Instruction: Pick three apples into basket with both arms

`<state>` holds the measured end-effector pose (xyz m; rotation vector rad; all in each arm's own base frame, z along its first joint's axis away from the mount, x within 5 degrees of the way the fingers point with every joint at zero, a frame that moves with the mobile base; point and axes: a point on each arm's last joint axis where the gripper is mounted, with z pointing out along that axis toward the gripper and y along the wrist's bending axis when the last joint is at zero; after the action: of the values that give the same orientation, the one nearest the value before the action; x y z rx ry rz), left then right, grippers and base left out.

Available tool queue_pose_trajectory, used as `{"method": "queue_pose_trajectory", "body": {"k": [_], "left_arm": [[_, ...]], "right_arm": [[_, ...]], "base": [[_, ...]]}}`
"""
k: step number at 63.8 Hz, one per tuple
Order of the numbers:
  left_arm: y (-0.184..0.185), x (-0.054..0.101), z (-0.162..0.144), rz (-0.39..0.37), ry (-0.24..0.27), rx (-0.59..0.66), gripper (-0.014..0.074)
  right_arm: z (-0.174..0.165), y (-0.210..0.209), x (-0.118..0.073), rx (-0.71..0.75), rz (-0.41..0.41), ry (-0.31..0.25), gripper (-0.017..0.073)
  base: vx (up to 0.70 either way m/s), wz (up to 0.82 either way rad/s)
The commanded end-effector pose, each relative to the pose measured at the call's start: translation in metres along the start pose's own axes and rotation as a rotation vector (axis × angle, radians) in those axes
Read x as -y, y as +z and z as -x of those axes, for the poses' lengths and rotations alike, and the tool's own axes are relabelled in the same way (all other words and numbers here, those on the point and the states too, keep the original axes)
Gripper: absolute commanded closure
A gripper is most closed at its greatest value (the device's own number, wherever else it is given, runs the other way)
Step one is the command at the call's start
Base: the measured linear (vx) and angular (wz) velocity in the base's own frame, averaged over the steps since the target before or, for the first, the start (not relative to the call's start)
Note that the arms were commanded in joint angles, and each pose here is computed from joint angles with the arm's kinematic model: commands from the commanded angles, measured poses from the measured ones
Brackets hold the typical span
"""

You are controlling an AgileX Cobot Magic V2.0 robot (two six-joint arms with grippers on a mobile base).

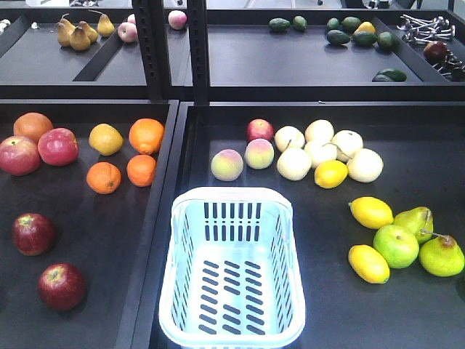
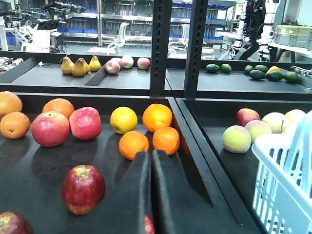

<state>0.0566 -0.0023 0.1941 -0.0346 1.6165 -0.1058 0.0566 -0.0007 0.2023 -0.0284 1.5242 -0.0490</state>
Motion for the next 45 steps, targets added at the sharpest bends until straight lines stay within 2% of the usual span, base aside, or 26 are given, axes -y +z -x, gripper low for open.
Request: {"method": "queue_pose_trajectory", "body": {"k": [1,45], "left_arm": [[-0.0013,0.0011,0.0059,-0.014,-0.008,0.084,0.0600],[-0.0013,0.0011,0.0059,-0.014,-0.008,0.084,0.0600]], "right_arm": [[0.0027,-0.0008,0.0006,0.072,-0.012,-0.008,0.0568],[0.0027,-0.0008,0.0006,0.072,-0.012,-0.008,0.0568]], "base": [[0.00,0.00],[0.01,0.02]]}}
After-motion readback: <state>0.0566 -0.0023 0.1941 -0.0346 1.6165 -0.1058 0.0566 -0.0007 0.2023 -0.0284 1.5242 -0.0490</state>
